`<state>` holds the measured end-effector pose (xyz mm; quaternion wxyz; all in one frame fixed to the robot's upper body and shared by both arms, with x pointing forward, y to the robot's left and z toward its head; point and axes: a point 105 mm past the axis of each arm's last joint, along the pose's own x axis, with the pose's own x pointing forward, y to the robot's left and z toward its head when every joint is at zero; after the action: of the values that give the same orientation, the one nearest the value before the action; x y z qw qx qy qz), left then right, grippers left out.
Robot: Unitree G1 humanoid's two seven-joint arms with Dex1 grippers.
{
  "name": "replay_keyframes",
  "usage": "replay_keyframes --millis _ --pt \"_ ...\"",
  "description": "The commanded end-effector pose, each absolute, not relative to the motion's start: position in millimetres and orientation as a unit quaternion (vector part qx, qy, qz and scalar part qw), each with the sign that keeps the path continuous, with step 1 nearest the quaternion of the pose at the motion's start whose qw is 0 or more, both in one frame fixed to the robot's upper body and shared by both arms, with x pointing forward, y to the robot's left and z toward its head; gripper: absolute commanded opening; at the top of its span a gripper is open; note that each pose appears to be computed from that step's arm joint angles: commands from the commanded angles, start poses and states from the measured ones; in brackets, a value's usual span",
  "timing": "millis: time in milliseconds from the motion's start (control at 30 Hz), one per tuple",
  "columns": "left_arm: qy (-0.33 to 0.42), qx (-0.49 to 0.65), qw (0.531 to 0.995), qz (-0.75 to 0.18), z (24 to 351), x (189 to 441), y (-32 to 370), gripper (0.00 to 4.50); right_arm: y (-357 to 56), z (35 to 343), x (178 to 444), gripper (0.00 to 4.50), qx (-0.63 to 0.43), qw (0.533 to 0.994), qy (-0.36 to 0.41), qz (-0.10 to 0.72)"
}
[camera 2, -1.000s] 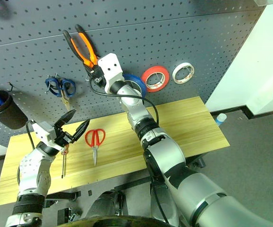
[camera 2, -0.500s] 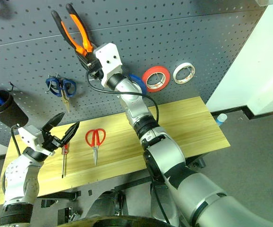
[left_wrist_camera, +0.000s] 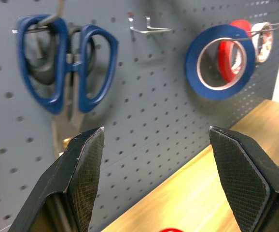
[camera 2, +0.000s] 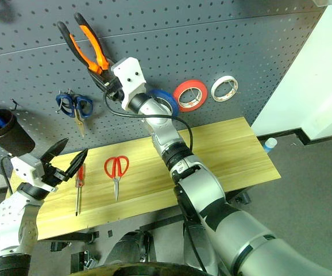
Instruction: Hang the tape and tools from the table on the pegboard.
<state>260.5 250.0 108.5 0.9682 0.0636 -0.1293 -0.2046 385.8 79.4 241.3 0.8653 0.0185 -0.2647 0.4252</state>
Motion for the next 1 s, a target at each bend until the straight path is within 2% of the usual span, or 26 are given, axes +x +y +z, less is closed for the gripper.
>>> replay_keyframes --millis 33,500,1000 --pt "-0.151 0.085 0.966 -0.193 125 255 252 3.61 129 240 350 2.09 0.096 0.837 -0.259 0.472" --pt "-0.119 0.102 0.972 -0.178 124 239 263 3.61 130 241 354 2.09 0.097 0.839 -0.253 0.472" --pt "-0.095 0.1 0.973 -0.183 110 225 266 3.61 127 261 356 2.09 0.104 0.832 -0.281 0.468"
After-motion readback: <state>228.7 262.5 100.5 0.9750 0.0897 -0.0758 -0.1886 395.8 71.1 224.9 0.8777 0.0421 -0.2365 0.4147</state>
